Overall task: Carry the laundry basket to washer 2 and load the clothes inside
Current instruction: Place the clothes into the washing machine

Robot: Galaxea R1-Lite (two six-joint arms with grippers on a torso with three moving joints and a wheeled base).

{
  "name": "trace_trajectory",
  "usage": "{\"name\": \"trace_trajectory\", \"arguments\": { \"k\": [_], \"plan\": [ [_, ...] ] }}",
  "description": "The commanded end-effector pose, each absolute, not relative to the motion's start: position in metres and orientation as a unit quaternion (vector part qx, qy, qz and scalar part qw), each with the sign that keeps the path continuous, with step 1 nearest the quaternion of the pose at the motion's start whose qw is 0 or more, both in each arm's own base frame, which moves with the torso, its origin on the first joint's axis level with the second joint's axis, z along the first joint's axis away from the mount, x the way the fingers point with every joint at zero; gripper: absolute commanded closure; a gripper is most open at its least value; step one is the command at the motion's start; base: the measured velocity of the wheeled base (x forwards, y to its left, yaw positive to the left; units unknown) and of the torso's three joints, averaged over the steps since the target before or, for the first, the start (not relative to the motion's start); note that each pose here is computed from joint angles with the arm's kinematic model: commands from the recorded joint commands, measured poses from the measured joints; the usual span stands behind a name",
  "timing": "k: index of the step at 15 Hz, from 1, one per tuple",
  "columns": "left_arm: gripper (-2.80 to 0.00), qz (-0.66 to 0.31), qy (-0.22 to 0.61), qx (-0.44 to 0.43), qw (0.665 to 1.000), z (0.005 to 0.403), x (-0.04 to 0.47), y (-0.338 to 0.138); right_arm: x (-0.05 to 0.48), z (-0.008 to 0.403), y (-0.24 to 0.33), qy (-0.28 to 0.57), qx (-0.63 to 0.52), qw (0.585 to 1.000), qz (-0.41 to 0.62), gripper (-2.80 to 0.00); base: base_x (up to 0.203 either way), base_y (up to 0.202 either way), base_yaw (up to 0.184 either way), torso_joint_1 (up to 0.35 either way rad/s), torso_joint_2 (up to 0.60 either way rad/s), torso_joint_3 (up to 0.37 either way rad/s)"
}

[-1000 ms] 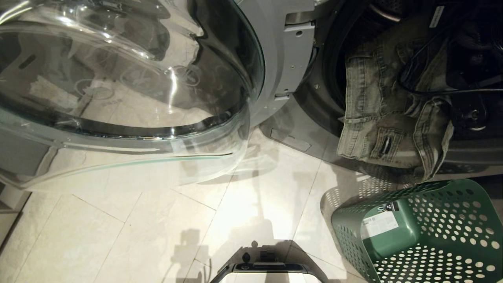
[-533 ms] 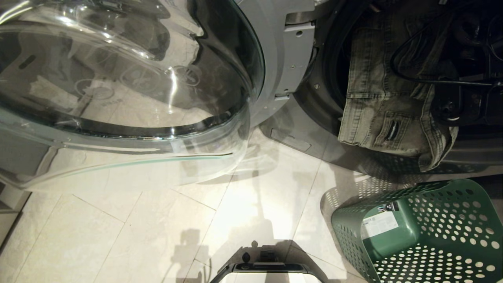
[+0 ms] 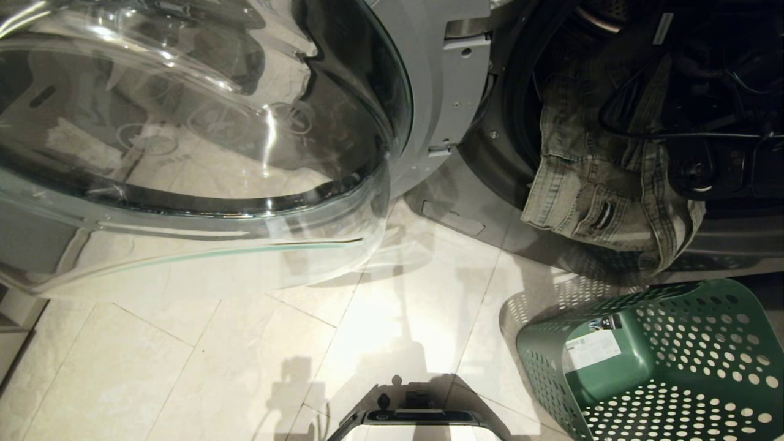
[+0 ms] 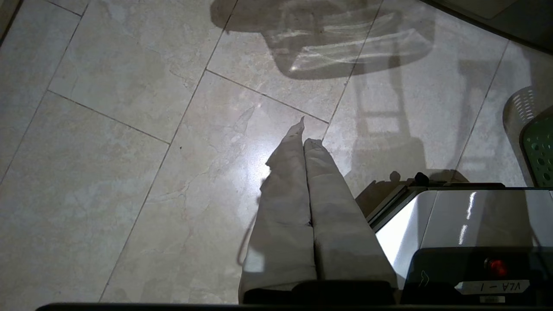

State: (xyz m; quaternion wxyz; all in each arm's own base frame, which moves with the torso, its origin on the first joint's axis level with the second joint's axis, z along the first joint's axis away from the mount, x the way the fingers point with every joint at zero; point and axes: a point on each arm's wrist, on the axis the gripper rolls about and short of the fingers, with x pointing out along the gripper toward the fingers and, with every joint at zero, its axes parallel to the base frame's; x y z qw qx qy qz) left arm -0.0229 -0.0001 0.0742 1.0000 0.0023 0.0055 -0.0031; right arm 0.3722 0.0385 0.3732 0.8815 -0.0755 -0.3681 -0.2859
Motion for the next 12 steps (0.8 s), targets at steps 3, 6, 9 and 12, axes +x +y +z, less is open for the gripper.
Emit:
{"name": "trace_trajectory", "arguments": {
  "k": [3, 6, 9, 12],
  "plan": [
    [0.00, -0.003, 0.006, 0.002, 1.000, 0.074, -0.023, 0.000, 0.366, 0.380, 0.034, -0.353, -0.083, 0.885, -0.291, -2.80, 0.000, 0.000, 0.000, 0.000, 0.00, 0.000],
    [0.00, -0.003, 0.006, 0.002, 1.000, 0.074, -0.023, 0.000, 0.367, 0.377, 0.029, -0.338, -0.092, 0.889, -0.296, -2.80, 0.000, 0.000, 0.000, 0.000, 0.00, 0.000],
    [0.00, -0.003, 0.006, 0.002, 1.000, 0.074, -0.023, 0.000, 0.369, 0.373, 0.027, -0.306, -0.095, 0.901, -0.292, -2.80, 0.000, 0.000, 0.000, 0.000, 0.00, 0.000],
    [0.00, -0.004, 0.006, 0.002, 1.000, 0.074, -0.023, 0.000, 0.372, 0.369, 0.025, -0.269, -0.056, 0.900, -0.338, -2.80, 0.000, 0.000, 0.000, 0.000, 0.00, 0.000]
  ]
}}
